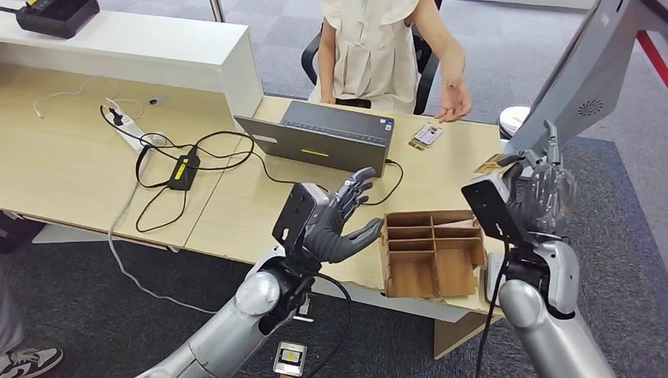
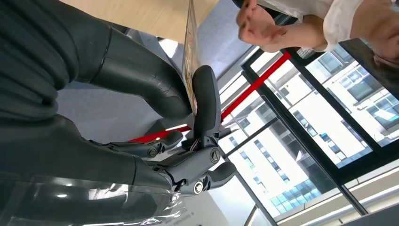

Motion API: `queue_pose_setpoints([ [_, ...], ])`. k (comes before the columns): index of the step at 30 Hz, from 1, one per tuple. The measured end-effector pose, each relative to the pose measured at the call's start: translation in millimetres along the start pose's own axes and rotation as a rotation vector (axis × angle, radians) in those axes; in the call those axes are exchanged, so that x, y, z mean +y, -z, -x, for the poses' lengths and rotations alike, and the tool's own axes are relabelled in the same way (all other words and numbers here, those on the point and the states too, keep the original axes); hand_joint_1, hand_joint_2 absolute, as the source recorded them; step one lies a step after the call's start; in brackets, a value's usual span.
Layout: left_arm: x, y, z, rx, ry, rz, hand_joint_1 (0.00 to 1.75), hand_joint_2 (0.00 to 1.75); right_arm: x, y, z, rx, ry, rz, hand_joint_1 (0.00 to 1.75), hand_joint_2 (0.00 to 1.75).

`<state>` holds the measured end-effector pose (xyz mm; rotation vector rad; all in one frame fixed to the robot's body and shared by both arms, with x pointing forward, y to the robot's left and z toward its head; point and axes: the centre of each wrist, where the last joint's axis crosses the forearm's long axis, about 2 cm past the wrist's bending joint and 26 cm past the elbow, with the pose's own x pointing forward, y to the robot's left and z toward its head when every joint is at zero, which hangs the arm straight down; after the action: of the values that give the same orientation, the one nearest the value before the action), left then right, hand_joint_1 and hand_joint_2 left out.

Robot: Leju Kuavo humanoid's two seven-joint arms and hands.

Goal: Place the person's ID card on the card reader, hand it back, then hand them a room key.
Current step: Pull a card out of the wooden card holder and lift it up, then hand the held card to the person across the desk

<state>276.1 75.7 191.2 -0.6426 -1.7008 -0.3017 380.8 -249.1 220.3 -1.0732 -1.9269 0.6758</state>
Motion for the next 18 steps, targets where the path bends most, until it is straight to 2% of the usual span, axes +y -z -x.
queue_pose_setpoints([
  [7, -4, 3, 0, 0.001, -0.004, 0.036, 0.0, 1.75, -9, 9, 2, -0.017, 0.001, 0.017, 1.75, 1.75],
  [18, -15, 12, -1, -0.001, -0.031, 0.102, 0.0, 1.75, -29, 95, 16, 0.024, -0.023, -0.009, 1.75, 1.75],
])
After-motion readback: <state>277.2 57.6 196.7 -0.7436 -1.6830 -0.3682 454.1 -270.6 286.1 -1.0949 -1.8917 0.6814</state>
